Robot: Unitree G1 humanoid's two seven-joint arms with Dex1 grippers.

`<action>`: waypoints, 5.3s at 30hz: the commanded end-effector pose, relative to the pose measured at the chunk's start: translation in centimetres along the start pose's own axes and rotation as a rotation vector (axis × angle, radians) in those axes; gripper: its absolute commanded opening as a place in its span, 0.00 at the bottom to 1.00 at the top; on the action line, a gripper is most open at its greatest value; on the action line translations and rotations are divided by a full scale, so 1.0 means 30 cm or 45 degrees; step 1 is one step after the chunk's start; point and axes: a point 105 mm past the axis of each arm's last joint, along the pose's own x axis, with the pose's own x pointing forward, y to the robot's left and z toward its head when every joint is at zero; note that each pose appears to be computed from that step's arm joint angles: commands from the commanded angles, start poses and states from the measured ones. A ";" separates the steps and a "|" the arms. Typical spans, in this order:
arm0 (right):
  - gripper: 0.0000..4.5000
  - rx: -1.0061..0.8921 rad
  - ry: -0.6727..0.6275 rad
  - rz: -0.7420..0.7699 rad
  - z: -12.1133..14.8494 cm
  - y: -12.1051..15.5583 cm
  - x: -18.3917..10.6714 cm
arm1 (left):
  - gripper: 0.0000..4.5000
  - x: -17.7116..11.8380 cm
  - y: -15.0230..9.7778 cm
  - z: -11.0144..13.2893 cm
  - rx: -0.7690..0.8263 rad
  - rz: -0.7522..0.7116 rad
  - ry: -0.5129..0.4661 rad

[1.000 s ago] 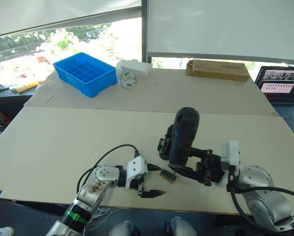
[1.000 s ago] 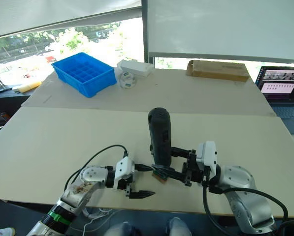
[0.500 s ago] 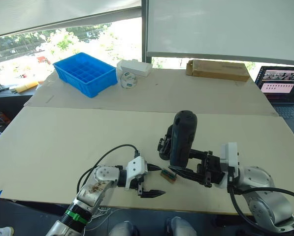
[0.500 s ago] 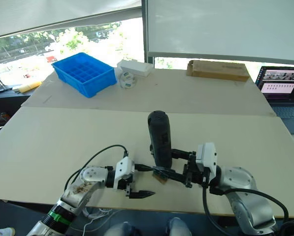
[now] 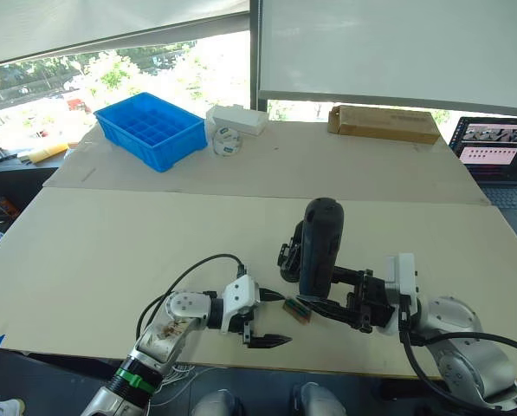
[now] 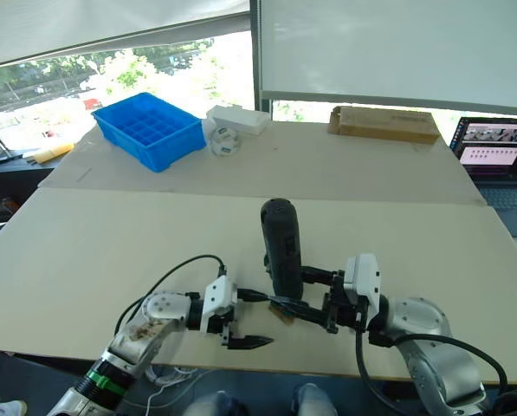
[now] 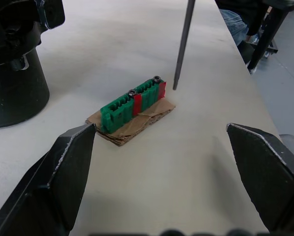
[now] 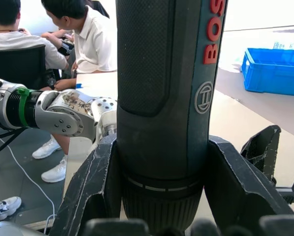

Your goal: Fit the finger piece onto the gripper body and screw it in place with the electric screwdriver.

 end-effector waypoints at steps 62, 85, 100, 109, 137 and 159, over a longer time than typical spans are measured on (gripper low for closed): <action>0.42 -0.139 -0.079 0.001 0.058 -0.015 0.020 | 1.00 0.004 -0.010 0.018 0.002 -0.002 0.006; 0.42 -0.109 -0.053 0.024 0.039 -0.009 0.031 | 1.00 0.006 -0.006 -0.014 -0.010 0.007 0.007; 0.42 -0.130 -0.036 0.015 0.023 -0.011 0.033 | 1.00 0.003 -0.014 -0.005 -0.006 0.004 0.003; 0.42 -0.144 -0.061 0.036 0.057 -0.007 0.031 | 1.00 -0.007 -0.002 0.016 0.006 0.022 -0.003; 0.42 -0.205 -0.183 -0.019 0.253 -0.019 -0.011 | 1.00 -0.188 0.056 0.151 -0.029 0.044 -0.314; 0.42 -0.280 -0.324 -0.217 0.494 -0.230 -0.047 | 1.00 -0.255 0.186 0.262 0.021 0.148 -0.517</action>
